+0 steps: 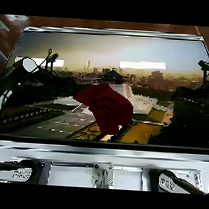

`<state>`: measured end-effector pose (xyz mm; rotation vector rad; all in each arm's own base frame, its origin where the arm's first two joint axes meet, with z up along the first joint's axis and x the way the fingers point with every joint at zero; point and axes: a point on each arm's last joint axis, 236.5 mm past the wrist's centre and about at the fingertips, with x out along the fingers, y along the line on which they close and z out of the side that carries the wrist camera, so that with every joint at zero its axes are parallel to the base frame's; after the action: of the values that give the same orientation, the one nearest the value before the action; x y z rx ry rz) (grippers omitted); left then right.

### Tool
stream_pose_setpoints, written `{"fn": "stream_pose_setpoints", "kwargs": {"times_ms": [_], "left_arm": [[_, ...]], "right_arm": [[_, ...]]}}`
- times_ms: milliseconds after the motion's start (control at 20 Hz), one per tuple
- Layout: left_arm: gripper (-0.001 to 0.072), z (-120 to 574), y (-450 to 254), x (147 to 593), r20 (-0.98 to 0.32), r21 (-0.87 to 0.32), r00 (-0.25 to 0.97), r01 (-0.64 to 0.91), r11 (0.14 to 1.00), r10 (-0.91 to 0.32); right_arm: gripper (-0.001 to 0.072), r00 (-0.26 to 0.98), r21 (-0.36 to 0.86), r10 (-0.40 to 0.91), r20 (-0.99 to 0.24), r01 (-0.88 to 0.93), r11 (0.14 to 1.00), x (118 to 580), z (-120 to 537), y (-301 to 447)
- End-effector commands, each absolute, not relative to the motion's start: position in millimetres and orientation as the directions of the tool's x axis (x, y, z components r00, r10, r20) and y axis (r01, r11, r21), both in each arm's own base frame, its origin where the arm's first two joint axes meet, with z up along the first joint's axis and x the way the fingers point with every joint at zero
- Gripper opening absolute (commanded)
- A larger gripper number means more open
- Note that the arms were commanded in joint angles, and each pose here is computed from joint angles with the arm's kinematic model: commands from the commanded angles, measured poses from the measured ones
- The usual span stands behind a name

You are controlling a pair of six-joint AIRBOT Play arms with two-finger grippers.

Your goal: Fold the shirts.

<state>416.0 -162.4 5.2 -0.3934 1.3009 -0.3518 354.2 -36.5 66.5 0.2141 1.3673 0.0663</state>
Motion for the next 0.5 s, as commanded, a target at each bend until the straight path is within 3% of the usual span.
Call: {"fn": "stream_pose_setpoints", "kwargs": {"times_ms": [0,250,450], "left_arm": [[0.0711,-57,-150,403,-0.885,-0.464,0.098,-0.08,0.882,-0.456],[0.0711,-94,-179,434,-0.818,-0.575,0.154,-0.206,0.791,-0.554],[0.071,-114,-182,439,-0.821,-0.572,0.163,-0.232,0.787,-0.548]], "right_arm": [[0.069,0.219,0.326,0.303,-0.928,0.075,0.943,372,59,-9],[0.069,0.217,0.394,0.368,-0.904,0.089,0.915,386,46,3],[0.069,0.203,0.413,0.386,-0.9,0.11,0.904,391,34,5]]}}
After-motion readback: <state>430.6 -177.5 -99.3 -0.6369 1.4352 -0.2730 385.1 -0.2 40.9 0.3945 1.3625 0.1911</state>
